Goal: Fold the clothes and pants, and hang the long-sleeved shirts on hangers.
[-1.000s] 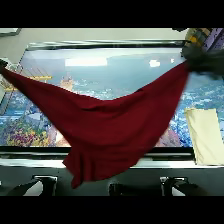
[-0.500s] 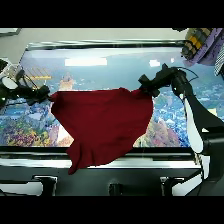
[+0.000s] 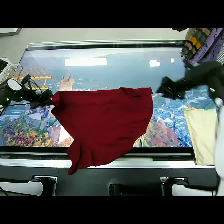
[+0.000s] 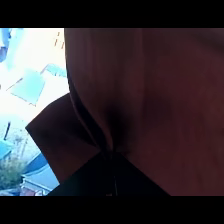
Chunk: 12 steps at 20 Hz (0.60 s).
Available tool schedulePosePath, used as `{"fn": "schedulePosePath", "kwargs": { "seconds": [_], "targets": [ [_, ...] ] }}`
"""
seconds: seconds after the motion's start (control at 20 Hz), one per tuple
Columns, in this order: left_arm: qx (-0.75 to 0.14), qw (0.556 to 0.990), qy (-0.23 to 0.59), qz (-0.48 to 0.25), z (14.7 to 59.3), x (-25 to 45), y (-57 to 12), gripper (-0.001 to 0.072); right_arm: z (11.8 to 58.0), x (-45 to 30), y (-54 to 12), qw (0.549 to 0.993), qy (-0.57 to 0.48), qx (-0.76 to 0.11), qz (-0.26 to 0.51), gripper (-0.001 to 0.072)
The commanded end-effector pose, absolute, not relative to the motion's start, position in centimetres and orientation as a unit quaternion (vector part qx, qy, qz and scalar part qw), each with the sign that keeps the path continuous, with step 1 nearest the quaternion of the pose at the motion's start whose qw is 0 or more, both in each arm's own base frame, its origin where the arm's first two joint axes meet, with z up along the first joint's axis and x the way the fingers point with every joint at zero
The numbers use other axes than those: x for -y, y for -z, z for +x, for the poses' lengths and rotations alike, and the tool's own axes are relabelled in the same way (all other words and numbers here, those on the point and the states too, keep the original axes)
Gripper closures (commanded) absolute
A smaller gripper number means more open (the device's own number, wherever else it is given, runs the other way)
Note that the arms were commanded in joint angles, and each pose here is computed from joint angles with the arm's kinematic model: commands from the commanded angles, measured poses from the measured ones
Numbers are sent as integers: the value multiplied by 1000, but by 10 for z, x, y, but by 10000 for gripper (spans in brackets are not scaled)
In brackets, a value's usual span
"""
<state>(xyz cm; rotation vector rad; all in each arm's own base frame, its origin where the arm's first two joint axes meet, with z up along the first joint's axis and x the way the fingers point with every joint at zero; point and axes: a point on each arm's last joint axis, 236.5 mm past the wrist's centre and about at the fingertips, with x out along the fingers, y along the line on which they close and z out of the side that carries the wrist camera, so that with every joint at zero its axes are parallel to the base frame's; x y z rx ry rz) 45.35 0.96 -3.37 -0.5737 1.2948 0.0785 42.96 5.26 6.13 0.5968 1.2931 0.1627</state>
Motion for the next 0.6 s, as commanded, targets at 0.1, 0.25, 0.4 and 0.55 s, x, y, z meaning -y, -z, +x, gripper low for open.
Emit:
{"fn": "schedulePosePath", "kwargs": {
  "seconds": [0.1,0.25,0.4,0.55],
  "targets": [
    [-652,714,-18,-254,416,3,29,694,297,-102,-28,702,-63,-602,375,275],
    [-676,693,-13,-252,401,7,30,694,238,-162,16,657,-68,-609,438,182],
    [-682,687,-11,-251,397,8,30,694,205,-197,45,641,-63,-629,436,182],
    [-683,686,-11,-251,396,8,30,694,195,-217,65,643,-48,-641,417,183]
  ]
}}
